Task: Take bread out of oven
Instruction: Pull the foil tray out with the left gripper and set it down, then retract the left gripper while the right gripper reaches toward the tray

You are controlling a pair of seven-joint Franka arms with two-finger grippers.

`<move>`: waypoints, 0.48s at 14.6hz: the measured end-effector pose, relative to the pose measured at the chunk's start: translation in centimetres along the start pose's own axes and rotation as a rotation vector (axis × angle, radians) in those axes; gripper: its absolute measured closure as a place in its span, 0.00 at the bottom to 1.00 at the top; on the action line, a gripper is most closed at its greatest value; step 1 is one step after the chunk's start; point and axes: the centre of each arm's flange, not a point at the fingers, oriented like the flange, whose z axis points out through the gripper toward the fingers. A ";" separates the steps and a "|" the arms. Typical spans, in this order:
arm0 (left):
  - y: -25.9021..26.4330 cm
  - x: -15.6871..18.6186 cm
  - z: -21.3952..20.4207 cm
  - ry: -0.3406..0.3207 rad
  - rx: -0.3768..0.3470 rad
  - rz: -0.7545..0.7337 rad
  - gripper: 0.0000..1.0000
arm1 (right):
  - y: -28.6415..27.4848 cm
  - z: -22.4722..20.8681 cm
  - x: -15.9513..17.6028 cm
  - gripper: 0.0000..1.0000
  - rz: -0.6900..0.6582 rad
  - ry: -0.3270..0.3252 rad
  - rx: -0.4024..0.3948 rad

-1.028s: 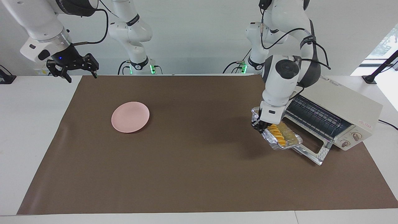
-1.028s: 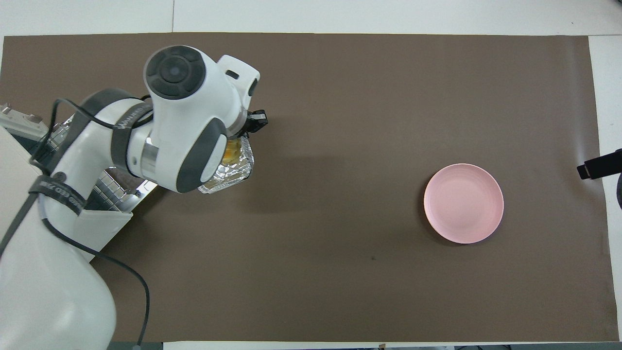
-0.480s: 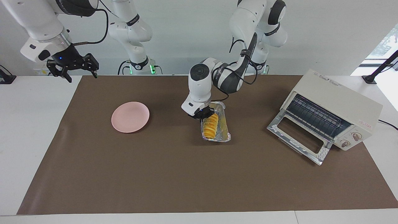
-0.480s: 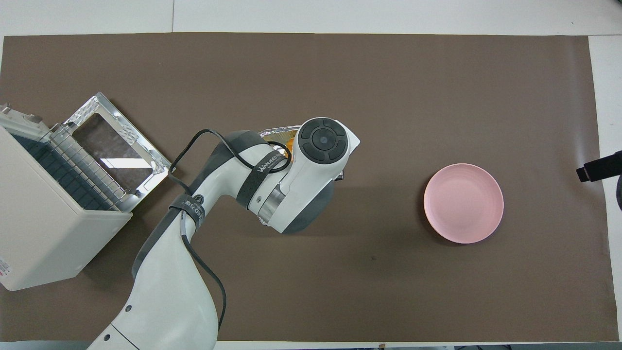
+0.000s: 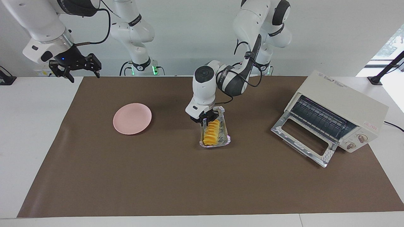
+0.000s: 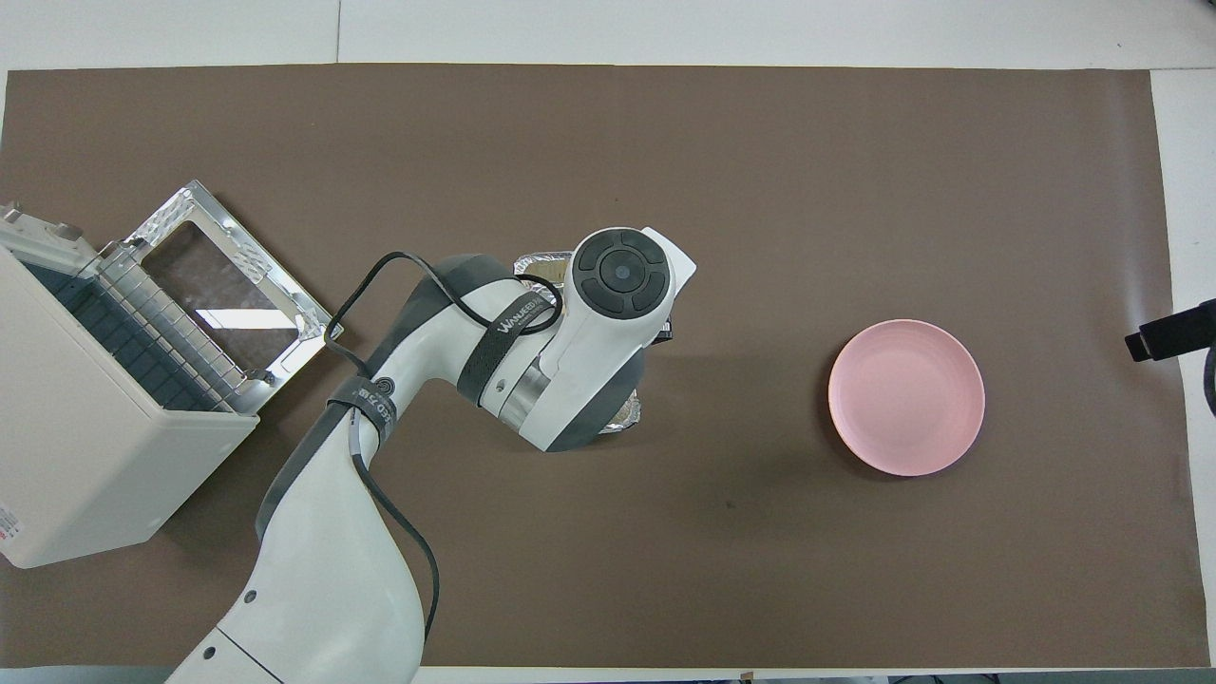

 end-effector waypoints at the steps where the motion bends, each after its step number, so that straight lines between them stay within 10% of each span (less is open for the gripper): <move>1: -0.4 0.5 -0.7 0.011 -0.006 -0.016 0.49 | -0.1 0.0 0.0 0.00 -0.002 -0.002 0.000; 7: -16.3 7.1 -11.4 -0.011 0.003 -0.240 0.00 | -5.7 2.9 1.8 0.00 0.018 0.015 -0.010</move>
